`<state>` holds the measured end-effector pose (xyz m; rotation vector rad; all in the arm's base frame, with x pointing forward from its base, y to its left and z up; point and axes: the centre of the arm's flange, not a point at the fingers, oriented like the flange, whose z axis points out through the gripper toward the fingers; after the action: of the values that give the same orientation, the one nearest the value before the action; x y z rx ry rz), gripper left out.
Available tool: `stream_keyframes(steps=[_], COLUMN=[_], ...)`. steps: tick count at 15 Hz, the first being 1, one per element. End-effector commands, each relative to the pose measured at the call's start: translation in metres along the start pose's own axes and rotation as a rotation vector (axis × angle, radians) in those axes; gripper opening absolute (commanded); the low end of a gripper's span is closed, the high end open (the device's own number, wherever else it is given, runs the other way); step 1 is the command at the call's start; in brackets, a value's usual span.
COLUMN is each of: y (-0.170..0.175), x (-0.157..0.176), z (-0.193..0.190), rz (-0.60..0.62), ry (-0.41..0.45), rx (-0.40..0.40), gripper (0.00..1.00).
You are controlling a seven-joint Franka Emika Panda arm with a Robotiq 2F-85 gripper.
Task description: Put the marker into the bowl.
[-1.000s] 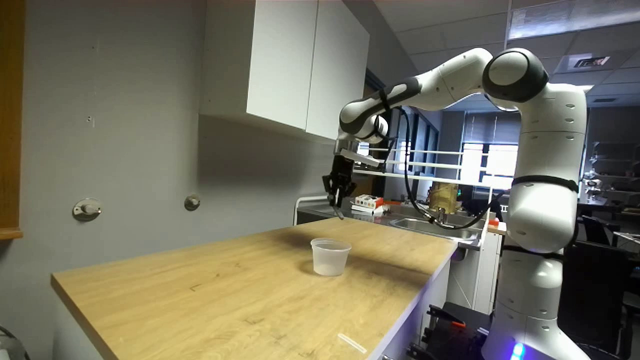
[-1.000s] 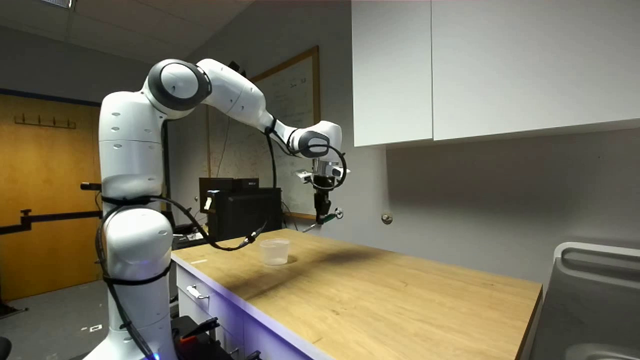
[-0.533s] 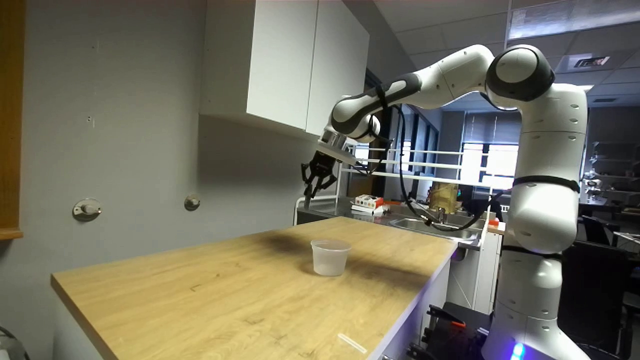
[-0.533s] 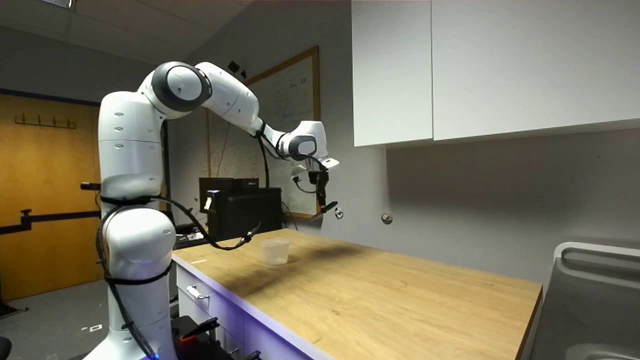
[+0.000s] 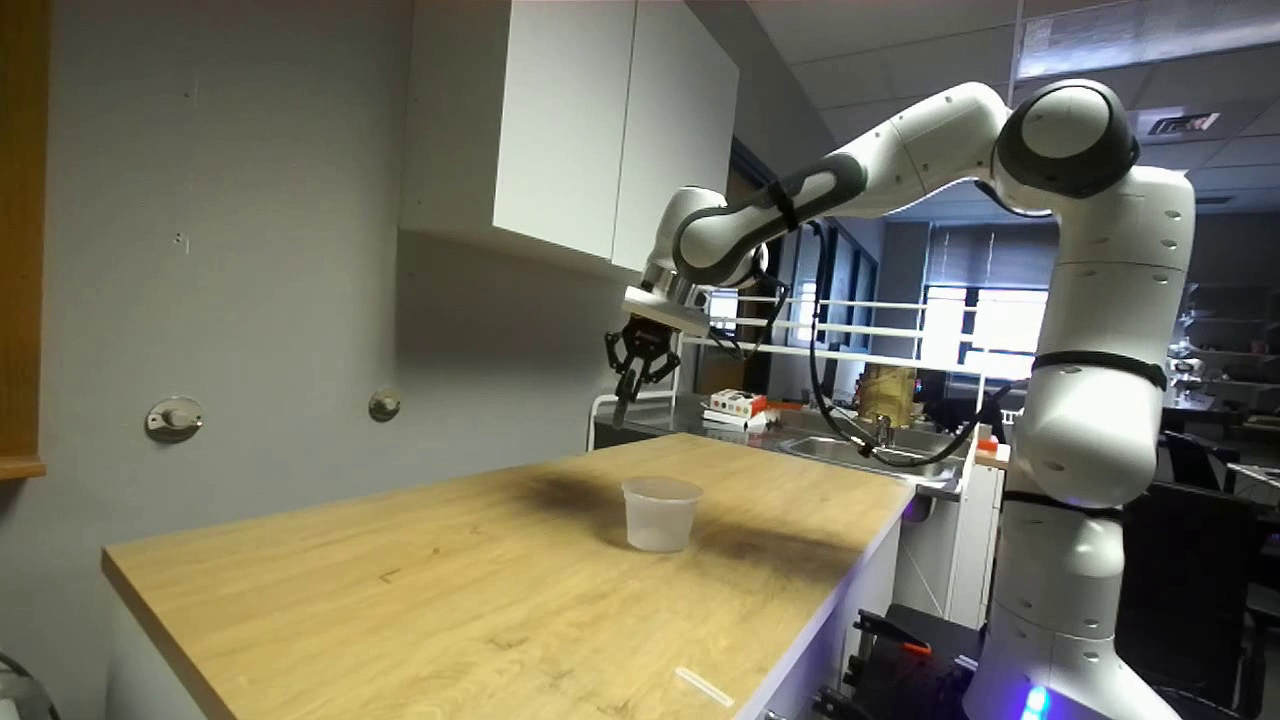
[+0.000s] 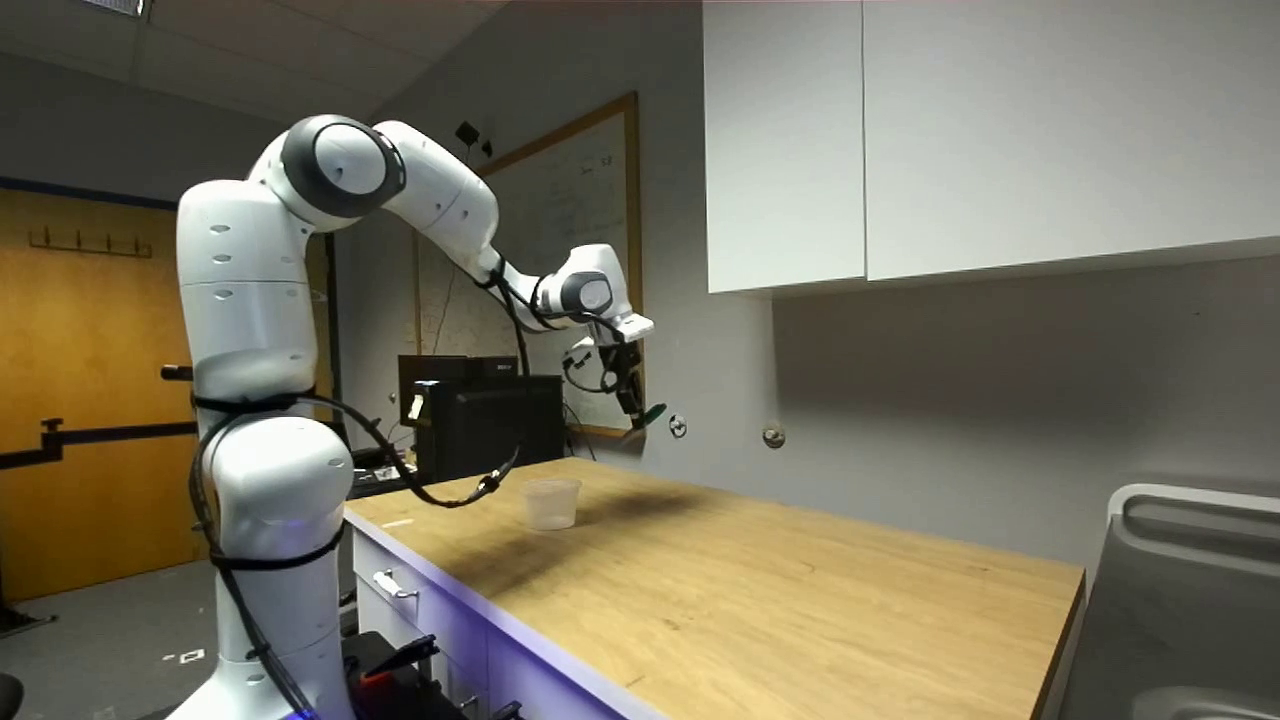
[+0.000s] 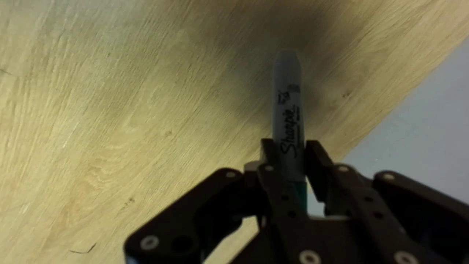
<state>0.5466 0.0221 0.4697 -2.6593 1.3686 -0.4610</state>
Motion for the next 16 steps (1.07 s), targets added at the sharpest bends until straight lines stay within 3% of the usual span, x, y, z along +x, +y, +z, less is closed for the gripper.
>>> stream_keyframes(steps=[1,5,16], y=[0.028,0.047,0.058], x=[-0.021,-0.036,-0.097], z=[-0.037,-0.042,0.020], rz=[0.033,0.020,-0.080], ry=[0.015,-0.004,-0.048], rx=[-0.020,-0.030,-0.188], gripper=[0.07,0.07,0.07])
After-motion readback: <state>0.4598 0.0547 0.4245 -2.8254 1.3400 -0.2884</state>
